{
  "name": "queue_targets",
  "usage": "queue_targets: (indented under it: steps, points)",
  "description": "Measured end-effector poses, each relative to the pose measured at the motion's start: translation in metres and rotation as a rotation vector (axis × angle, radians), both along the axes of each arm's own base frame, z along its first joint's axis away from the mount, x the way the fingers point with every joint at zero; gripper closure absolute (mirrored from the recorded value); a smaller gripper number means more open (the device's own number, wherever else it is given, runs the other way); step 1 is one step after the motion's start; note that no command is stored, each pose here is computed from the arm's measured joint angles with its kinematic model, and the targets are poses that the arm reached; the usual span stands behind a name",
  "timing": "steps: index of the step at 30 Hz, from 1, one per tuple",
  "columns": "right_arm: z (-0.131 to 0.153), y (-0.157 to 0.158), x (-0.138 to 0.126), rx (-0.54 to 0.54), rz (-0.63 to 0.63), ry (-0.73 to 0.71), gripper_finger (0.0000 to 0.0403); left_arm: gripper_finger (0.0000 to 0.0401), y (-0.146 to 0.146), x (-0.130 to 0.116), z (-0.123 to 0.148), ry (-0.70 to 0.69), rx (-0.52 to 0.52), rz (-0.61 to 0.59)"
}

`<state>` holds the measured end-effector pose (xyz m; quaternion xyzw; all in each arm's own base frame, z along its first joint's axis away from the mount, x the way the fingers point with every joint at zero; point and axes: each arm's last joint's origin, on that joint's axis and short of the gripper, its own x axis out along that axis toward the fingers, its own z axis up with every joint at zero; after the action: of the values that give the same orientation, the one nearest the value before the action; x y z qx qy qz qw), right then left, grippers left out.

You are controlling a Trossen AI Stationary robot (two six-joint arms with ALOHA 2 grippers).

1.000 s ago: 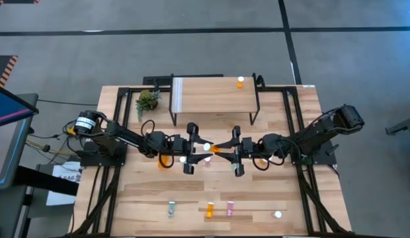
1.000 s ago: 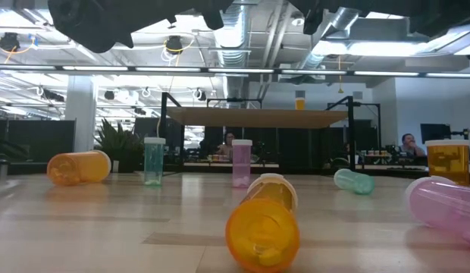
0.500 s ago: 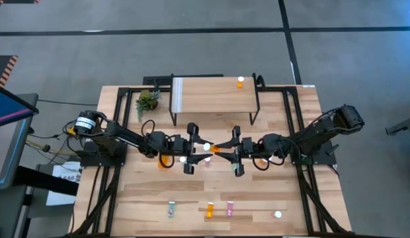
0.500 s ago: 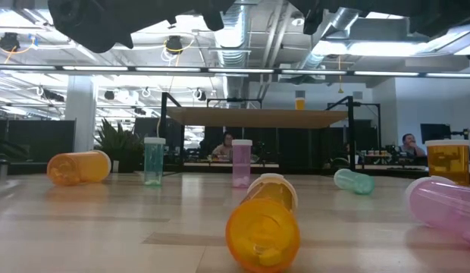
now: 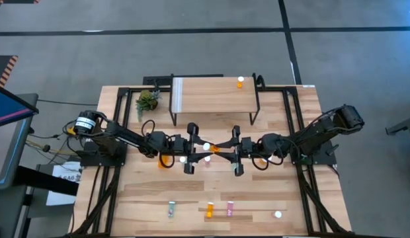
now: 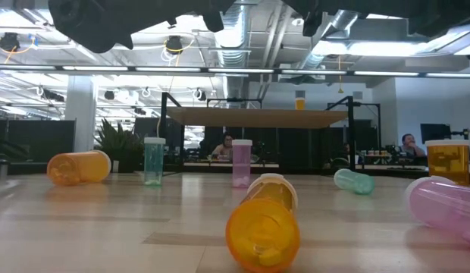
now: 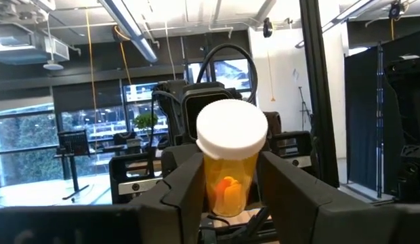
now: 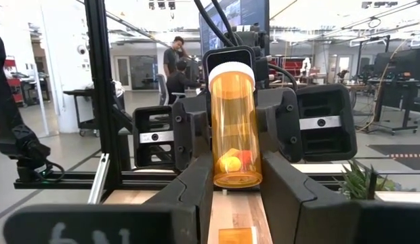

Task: Pick and place medicine bottles onto shelf by color
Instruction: Put the left small orange pill bottle on the shelf aligned with the other small orange pill bottle

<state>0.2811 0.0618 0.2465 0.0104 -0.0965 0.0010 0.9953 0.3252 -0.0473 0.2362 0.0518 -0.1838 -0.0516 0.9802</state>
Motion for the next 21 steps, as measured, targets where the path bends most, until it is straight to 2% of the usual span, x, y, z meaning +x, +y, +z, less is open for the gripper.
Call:
queue_targets:
  steps: [21]
  points:
    - [-0.0016, -0.0001, 0.0003, -0.002, -0.001, 0.017, 0.0271, 0.0274, 0.0003, 0.0009, -0.0023, 0.026, 0.007, 0.022]
